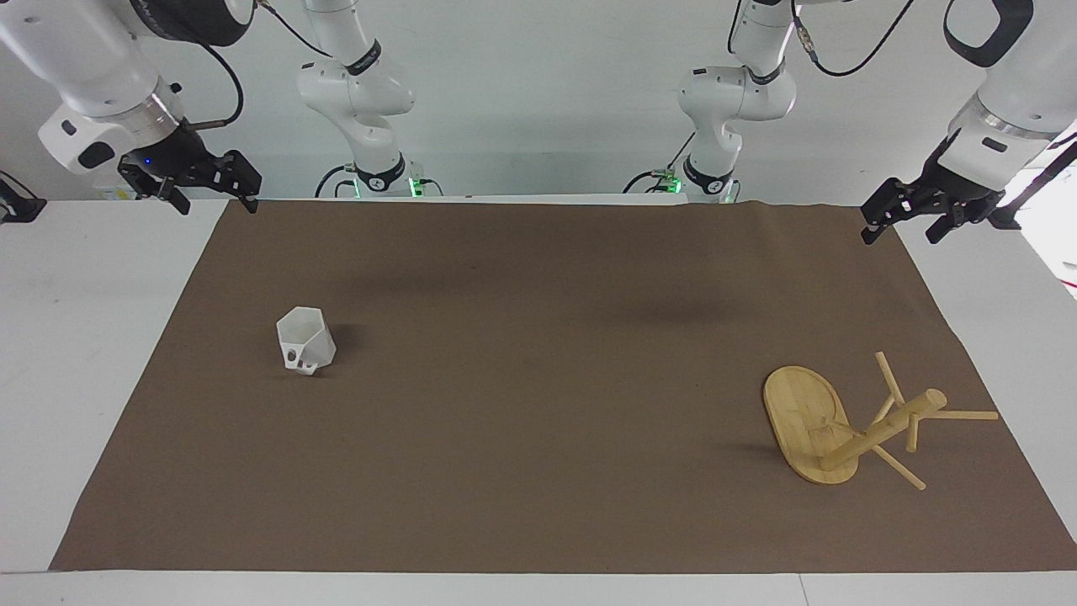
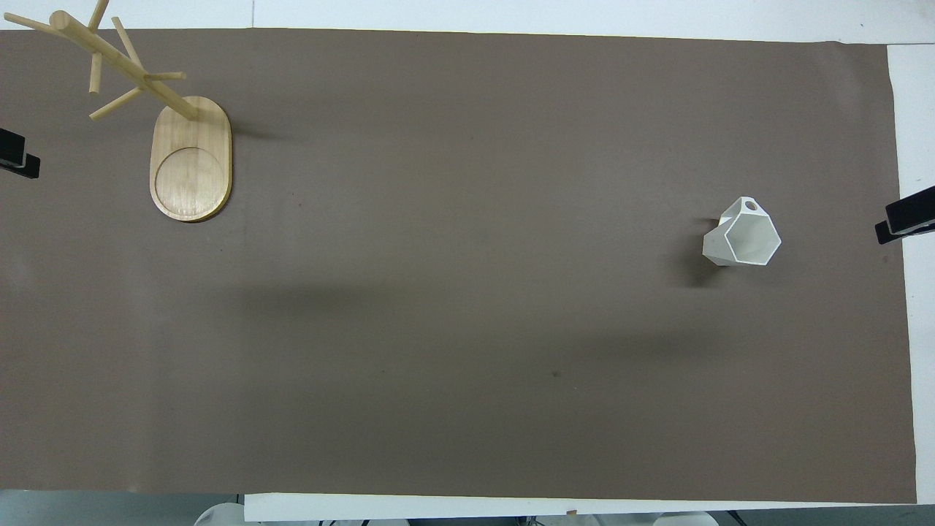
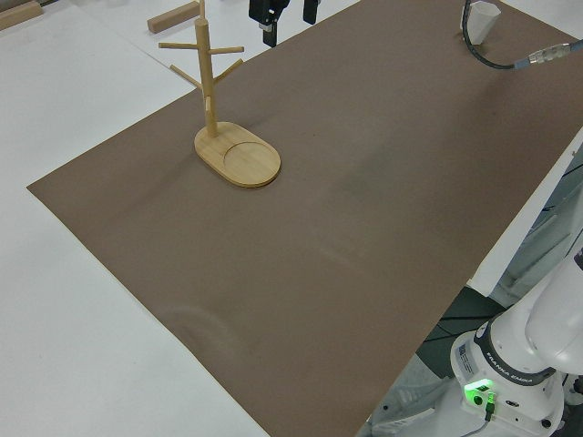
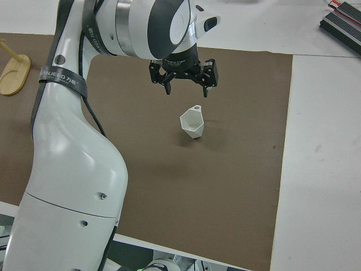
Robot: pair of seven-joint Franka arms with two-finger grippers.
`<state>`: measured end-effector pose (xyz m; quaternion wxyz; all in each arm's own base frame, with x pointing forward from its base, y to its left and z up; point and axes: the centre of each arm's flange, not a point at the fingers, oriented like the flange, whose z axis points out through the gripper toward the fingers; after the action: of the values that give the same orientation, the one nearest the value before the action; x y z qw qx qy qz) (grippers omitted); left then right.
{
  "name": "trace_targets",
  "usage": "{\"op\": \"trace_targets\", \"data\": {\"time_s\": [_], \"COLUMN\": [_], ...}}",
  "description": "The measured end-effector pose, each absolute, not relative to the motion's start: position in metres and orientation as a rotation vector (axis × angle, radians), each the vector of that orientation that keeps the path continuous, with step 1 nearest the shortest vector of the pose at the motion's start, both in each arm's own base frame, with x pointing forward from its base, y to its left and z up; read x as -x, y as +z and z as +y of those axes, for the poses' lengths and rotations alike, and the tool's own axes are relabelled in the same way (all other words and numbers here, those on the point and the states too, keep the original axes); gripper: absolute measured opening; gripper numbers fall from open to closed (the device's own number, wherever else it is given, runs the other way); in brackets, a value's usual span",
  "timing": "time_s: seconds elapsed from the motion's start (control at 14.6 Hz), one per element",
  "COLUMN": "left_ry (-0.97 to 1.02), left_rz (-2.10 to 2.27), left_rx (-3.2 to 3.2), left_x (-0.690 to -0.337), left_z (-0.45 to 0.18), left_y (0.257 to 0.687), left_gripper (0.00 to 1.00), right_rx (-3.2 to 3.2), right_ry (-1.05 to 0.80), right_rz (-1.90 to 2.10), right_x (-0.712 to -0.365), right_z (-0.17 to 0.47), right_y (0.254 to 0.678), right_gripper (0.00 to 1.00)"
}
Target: Hang cup on rack
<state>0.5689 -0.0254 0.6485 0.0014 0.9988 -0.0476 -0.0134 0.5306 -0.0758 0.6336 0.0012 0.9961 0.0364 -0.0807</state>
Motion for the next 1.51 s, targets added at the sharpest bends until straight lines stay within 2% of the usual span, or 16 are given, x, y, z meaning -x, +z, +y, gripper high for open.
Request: {"op": "trace_targets", "data": {"time_s": [0.21,0.34,0.55,0.75,0.89,1.09,1.23,1.44,1.51], "left_ry": [-0.042,-0.042,-0.042,-0.042,-0.042,-0.042,-0.042,-0.042,-0.042], "left_rz": [-0.149,-0.149,-0.149,-0.149,-0.149,-0.149,-0.149,-0.149,-0.149], "left_rx": [-3.135,-3.135,-3.135,-3.135,-3.135,-3.135,-3.135,-3.135,-3.135], "left_x": [-0.569,-0.569,-0.569,-0.569,-0.569,-0.569,-0.569,-0.569,-0.569], "left_z": [-0.025,-0.025,-0.025,-0.025,-0.025,-0.025,-0.025,-0.025,-0.025], "left_y": [0.648,0.648,0.648,0.648,0.648,0.649,0.649,0.649,0.649], "left_gripper": [1.0,1.0,1.0,1.0,1.0,1.0,1.0,1.0,1.0], "right_rx": [-3.102,-3.053,-3.093,-3.138,-3.151,-3.102,-3.052,-2.972,-2.927], "right_ry": [-0.207,-0.192,-0.076,0.16,0.411,0.834,1.18,1.656,1.759], "right_rz": [0.528,0.873,1.29,1.629,1.821,2.074,2.16,2.22,2.238], "right_x": [-0.535,-0.538,-0.548,-0.562,-0.564,-0.546,-0.539,-0.528,-0.525], "right_z": [-0.083,-0.11,-0.184,-0.243,-0.273,-0.315,-0.323,-0.324,-0.322], "right_y": [0.631,0.619,0.573,0.508,0.466,0.4,0.356,0.265,0.24], "right_gripper": [1.0,1.0,1.0,1.0,1.0,1.0,1.0,1.0,1.0]}}
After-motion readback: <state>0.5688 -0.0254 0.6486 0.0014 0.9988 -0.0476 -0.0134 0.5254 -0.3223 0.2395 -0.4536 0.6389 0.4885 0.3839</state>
